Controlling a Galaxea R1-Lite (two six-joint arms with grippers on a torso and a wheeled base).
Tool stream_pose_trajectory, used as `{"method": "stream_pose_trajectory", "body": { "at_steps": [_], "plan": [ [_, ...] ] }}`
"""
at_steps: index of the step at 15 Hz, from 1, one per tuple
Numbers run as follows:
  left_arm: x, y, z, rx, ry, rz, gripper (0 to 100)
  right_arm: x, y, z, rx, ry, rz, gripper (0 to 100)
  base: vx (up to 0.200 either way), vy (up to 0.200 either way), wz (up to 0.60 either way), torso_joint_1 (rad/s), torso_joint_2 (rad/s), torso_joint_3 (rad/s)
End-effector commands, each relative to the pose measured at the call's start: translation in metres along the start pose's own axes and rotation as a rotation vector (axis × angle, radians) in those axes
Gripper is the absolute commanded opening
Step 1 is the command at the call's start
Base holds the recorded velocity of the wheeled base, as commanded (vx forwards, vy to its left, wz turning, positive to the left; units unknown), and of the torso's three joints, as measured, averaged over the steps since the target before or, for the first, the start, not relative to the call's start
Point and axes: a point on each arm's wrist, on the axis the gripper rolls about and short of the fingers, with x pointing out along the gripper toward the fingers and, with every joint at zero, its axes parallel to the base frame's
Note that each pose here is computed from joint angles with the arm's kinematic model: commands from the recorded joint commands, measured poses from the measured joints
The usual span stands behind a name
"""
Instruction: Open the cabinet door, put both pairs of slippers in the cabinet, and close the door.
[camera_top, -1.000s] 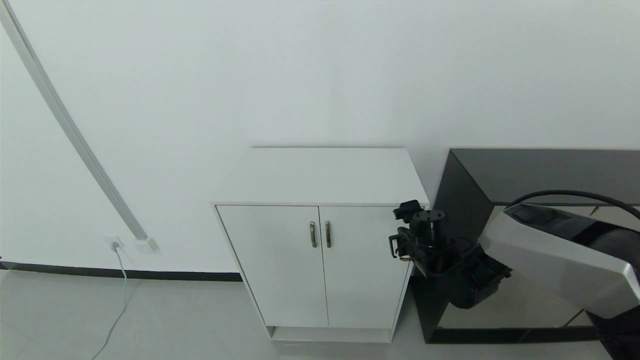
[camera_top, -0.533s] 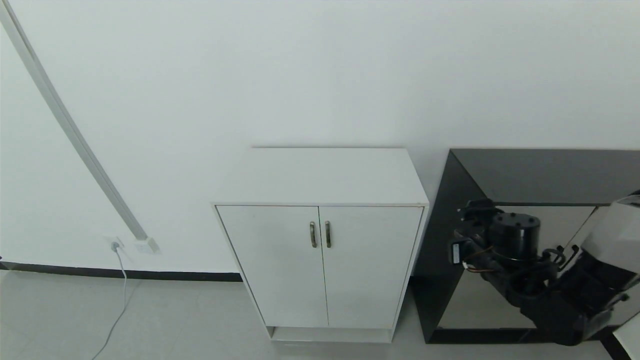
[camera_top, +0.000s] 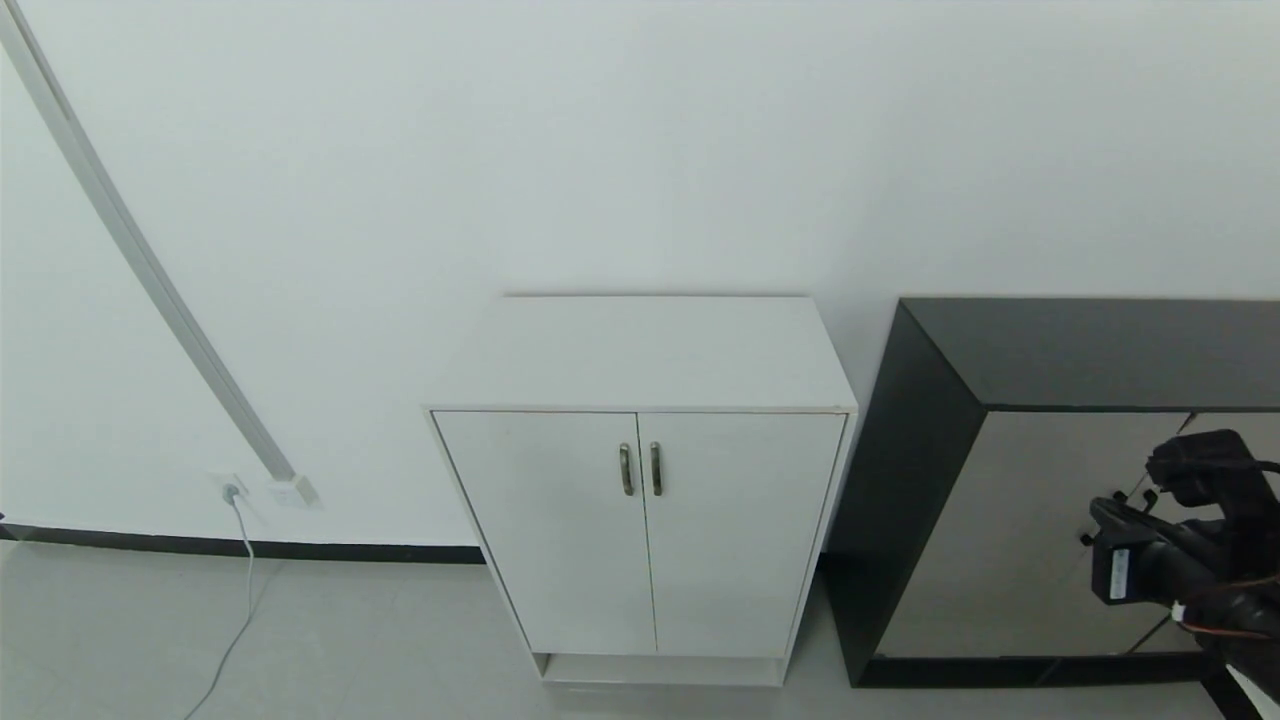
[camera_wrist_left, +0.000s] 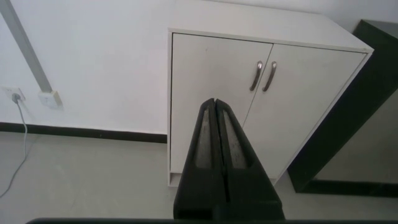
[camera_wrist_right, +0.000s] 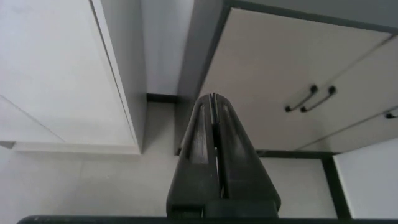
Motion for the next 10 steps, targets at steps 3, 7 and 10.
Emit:
{"method": "stream_pose_trajectory", "body": {
  "at_steps": [3, 7, 10],
  "plan": [
    [0.000, 0.000, 0.000, 0.000, 0.001, 0.001, 0, -0.050, -0.014, -0.007, -0.035, -0.057, 0.009, 0, 0.000, 0.000, 0.00, 0.000, 0.00, 0.000],
    [0.000, 0.000, 0.000, 0.000, 0.001, 0.001, 0, -0.086, -0.022, -0.018, -0.059, 0.017, 0.079, 0, 0.000, 0.000, 0.00, 0.000, 0.00, 0.000],
    [0.000, 0.000, 0.000, 0.000, 0.001, 0.001, 0, -0.104, -0.025, -0.032, -0.079, 0.096, 0.153, 0, 0.000, 0.000, 0.00, 0.000, 0.00, 0.000]
  ]
}}
